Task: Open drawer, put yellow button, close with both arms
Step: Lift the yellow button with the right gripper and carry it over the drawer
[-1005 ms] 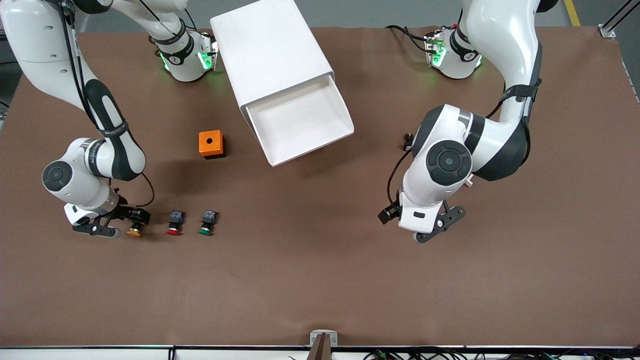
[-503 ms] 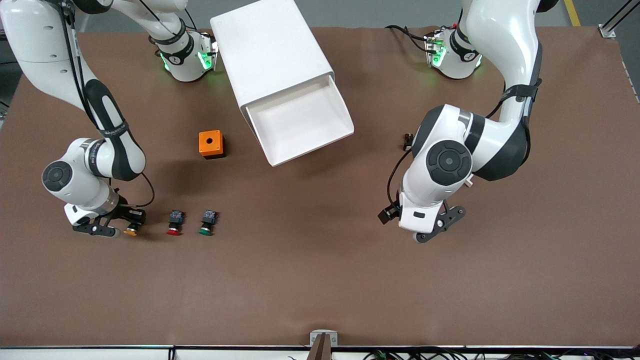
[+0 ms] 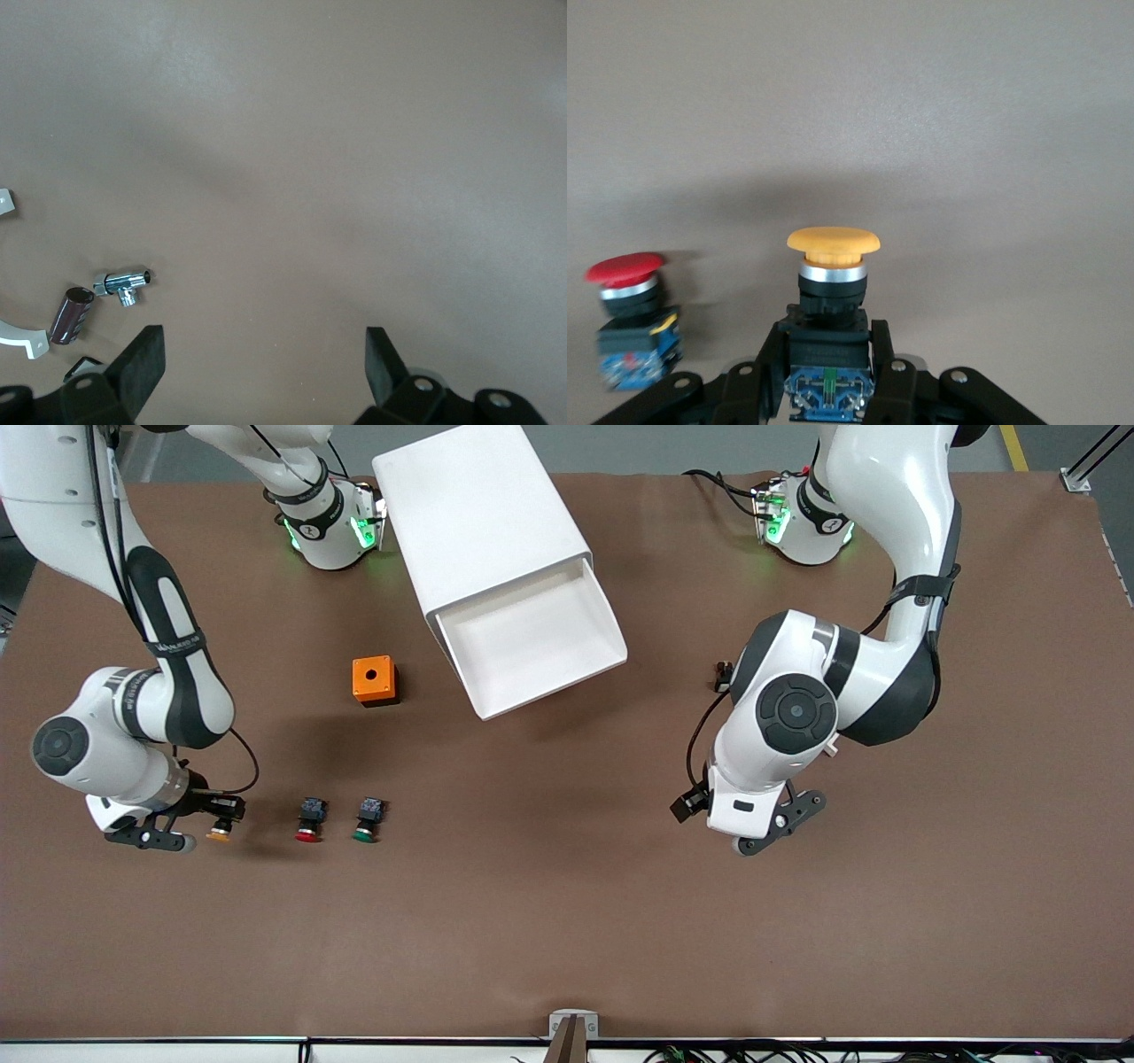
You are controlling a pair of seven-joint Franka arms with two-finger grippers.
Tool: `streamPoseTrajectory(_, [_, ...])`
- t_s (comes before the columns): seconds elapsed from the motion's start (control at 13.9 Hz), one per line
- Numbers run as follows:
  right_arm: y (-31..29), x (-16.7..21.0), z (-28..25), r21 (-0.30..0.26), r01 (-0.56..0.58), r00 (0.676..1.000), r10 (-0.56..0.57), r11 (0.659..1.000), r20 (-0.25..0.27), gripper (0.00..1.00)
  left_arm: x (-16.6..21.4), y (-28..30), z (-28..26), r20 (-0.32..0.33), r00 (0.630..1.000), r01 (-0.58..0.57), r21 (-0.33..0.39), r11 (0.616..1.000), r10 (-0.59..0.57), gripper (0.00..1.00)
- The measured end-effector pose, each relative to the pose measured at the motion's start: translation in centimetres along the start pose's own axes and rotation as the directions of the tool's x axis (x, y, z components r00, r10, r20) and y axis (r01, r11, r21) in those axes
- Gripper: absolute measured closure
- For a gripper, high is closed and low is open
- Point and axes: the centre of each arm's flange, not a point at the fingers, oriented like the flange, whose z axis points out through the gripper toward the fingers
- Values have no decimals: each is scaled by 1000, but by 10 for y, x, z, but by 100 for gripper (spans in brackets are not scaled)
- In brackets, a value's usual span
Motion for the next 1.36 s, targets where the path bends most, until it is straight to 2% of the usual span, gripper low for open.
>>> streamPoseTrajectory(0.14, [-5, -1, -35, 4, -33, 999, 33, 999, 29, 59, 0, 0, 0, 0, 1000, 0, 0, 1000, 0, 0])
streamPoseTrajectory(0.43, [-43, -19, -108, 14, -129, 990, 128, 992, 56, 59, 1, -1, 0, 0, 1000, 1, 0, 1000, -1, 0])
streamPoseTrajectory(0.72, [-72, -47, -166, 66, -192, 977, 185, 979, 103, 59, 1, -1, -3, -2, 1000, 2, -4, 1000, -2, 0])
streamPoseTrajectory(1.01, [-116, -79, -207, 47, -288, 951, 280, 957, 134, 59, 1, -2, -6, -4, 1000, 2, -8, 1000, -2, 0])
streamPoseTrajectory(1.36, [-215, -131, -245, 26, -402, 910, 396, 915, 122, 59, 1, -2, -7, -5, 1000, 2, -9, 1000, -2, 0])
